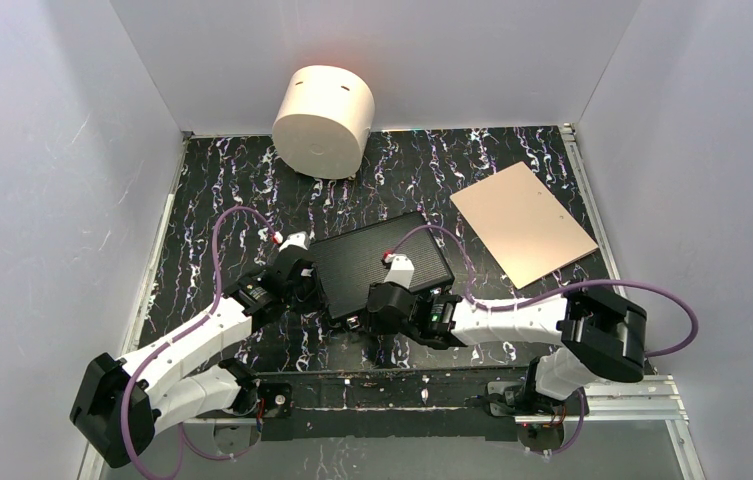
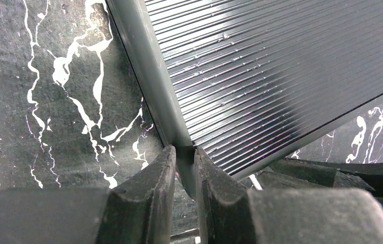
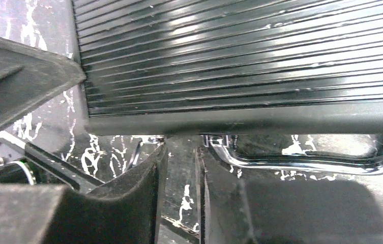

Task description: Pack up texas hold em set

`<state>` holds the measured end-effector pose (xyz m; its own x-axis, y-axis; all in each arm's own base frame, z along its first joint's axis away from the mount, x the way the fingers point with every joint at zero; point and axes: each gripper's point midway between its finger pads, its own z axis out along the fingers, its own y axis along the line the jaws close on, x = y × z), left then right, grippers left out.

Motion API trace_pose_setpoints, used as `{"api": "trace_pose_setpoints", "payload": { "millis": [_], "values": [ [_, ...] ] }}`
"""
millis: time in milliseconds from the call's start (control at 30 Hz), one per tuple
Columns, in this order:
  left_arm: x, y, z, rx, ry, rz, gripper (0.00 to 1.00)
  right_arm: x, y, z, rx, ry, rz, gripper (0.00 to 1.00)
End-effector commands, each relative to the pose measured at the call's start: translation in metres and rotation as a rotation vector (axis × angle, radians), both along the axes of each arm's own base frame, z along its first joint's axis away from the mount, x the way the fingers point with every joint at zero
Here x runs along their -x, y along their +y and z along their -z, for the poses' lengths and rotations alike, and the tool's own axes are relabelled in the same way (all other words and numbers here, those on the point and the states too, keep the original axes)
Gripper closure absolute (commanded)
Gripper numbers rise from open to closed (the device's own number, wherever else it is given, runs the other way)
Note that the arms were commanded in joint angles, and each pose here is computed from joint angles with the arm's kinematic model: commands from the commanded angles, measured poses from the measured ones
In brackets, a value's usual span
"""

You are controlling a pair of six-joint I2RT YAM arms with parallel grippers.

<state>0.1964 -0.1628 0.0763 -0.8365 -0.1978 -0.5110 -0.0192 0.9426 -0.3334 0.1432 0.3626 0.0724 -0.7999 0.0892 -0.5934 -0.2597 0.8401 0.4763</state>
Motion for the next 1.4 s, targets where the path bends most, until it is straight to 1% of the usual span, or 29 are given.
{"api": "trace_pose_setpoints", "payload": {
  "millis": [0,100,233,300,400,533,667,733,833,1033,1133,1233,1367],
  "values": [
    [0.021,0.024,0.021,-0.118,0.096,-0.011,0.82,0.002,0.007,-0.003,0.002,0.031,0.022,0.69],
    [0.021,0.025,0.021,-0.118,0.094,-0.014,0.82,0.005,0.006,0.003,0.018,0.047,0.008,0.79],
    [0.02,0.025,0.02,-0.115,0.092,-0.019,0.82,0.008,0.006,0.005,0.008,0.053,0.001,0.81],
    [0.02,0.025,0.02,-0.115,0.09,-0.02,0.82,0.006,0.005,0.002,0.004,0.047,0.011,0.78],
    [0.019,0.025,0.019,-0.114,0.087,-0.021,0.82,0.001,0.002,-0.012,-0.004,0.017,0.05,0.69],
    [0.019,0.025,0.019,-0.113,0.085,-0.023,0.82,-0.002,0.004,-0.041,-0.084,-0.024,0.058,0.62],
    [0.019,0.025,0.018,-0.112,0.084,-0.027,0.82,0.003,0.012,-0.056,-0.164,-0.038,0.014,0.57],
    [0.018,0.025,0.019,-0.11,0.084,-0.03,0.82,0.005,0.014,-0.053,-0.161,-0.028,0.0,0.55],
    [0.019,0.024,0.019,-0.106,0.085,-0.035,0.82,0.008,0.016,-0.044,-0.13,-0.002,-0.011,0.55],
    [0.019,0.025,0.02,-0.105,0.085,-0.042,0.82,0.012,0.012,-0.023,-0.067,0.042,-0.003,0.67],
    [0.02,0.027,0.02,-0.105,0.083,-0.046,0.82,0.015,0.011,-0.014,-0.044,0.062,-0.004,0.76],
    [0.02,0.027,0.019,-0.101,0.08,-0.051,0.82,0.018,0.012,-0.007,-0.041,0.083,-0.009,0.84],
    [0.021,0.027,0.02,-0.097,0.082,-0.057,0.82,0.02,0.01,-0.002,-0.062,0.08,-0.009,0.88]
  ]
}}
